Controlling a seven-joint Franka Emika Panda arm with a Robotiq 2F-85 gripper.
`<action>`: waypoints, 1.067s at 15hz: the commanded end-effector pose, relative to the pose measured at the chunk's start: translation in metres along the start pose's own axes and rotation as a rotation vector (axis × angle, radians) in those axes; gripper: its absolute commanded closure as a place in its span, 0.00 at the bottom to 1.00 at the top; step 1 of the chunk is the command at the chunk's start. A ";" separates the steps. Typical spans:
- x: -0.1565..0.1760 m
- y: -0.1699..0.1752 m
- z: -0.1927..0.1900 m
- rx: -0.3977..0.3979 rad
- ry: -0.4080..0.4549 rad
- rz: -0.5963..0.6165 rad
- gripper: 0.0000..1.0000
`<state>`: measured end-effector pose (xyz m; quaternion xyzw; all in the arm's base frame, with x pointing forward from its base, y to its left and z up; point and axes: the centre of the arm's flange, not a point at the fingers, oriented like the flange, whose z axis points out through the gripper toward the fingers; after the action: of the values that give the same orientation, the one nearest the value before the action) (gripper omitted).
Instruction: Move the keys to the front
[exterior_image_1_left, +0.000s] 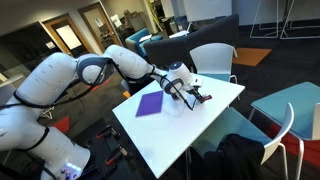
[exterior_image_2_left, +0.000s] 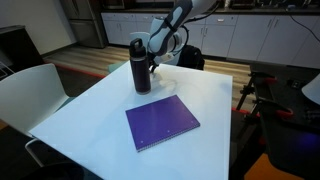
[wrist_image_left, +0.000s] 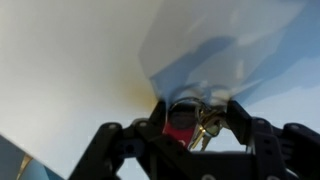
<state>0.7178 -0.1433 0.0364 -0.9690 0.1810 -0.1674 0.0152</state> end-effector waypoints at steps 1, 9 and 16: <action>0.009 -0.005 0.008 0.004 0.034 0.007 0.66; 0.001 -0.007 -0.009 0.009 0.011 0.020 0.81; -0.056 0.029 -0.075 0.019 -0.163 0.040 0.81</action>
<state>0.6965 -0.1479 0.0465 -0.9692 0.2006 -0.1395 0.0305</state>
